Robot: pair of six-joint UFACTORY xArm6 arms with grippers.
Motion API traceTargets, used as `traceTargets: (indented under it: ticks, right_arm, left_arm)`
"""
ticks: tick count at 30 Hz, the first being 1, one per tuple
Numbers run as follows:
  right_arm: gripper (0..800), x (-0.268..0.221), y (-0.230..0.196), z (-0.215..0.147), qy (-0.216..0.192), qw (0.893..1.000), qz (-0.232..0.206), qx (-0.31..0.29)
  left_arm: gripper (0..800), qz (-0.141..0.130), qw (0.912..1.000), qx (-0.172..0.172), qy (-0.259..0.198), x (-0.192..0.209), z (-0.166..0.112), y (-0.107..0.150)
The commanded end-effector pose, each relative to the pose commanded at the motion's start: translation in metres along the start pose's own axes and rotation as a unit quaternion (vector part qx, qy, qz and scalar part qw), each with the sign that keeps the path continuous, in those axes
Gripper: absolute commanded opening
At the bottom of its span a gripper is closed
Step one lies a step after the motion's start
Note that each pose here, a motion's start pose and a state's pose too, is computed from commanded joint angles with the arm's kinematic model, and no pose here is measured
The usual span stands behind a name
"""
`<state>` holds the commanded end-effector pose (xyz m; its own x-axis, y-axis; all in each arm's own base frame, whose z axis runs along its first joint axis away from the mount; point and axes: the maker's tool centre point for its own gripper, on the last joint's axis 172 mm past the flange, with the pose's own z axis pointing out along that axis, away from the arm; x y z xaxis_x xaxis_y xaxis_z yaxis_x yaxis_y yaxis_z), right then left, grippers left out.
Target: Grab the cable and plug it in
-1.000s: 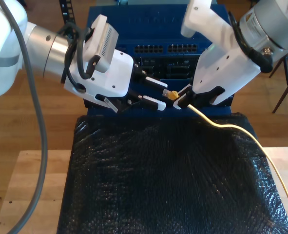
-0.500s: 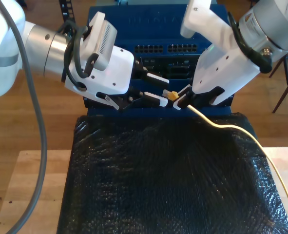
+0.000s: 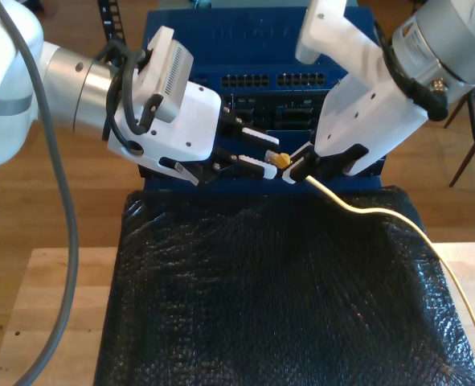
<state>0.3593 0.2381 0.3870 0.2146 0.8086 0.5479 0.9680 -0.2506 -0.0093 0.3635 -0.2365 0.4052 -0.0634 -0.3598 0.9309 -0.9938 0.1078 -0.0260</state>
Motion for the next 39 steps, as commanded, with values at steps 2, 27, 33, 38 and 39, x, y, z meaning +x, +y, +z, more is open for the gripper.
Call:
traceTargets:
  ticks: [2, 27, 33, 38, 39]
  right_arm:
    - [4, 0.0000, 0.0000, 0.0000, 0.000, 1.000, 0.000, 0.000]
    - [4, -0.0008, 0.0015, 0.0036, -0.002, 1.000, 0.002, 0.004]
    - [4, -0.0005, 0.0019, 0.0036, -0.002, 1.000, 0.002, 0.004]
    - [4, 0.0003, 0.0019, 0.0024, -0.001, 1.000, 0.002, 0.002]
    - [4, 0.0003, 0.0019, 0.0024, -0.001, 1.000, 0.002, 0.002]
  left_arm:
    - [280, 0.000, 1.0000, 0.000, 0.000, 0.0000, 0.0000, 0.0000]
    - [131, -0.007, 0.9999, 0.002, 0.012, 0.0001, -0.0012, 0.0002]
    - [130, -0.008, 0.9999, 0.002, 0.013, -0.0001, -0.0010, 0.0003]
    - [123, -0.010, 0.9999, 0.001, 0.013, -0.0010, -0.0004, 0.0012]
    - [123, -0.011, 0.9999, -0.001, 0.013, -0.0024, 0.0009, 0.0022]
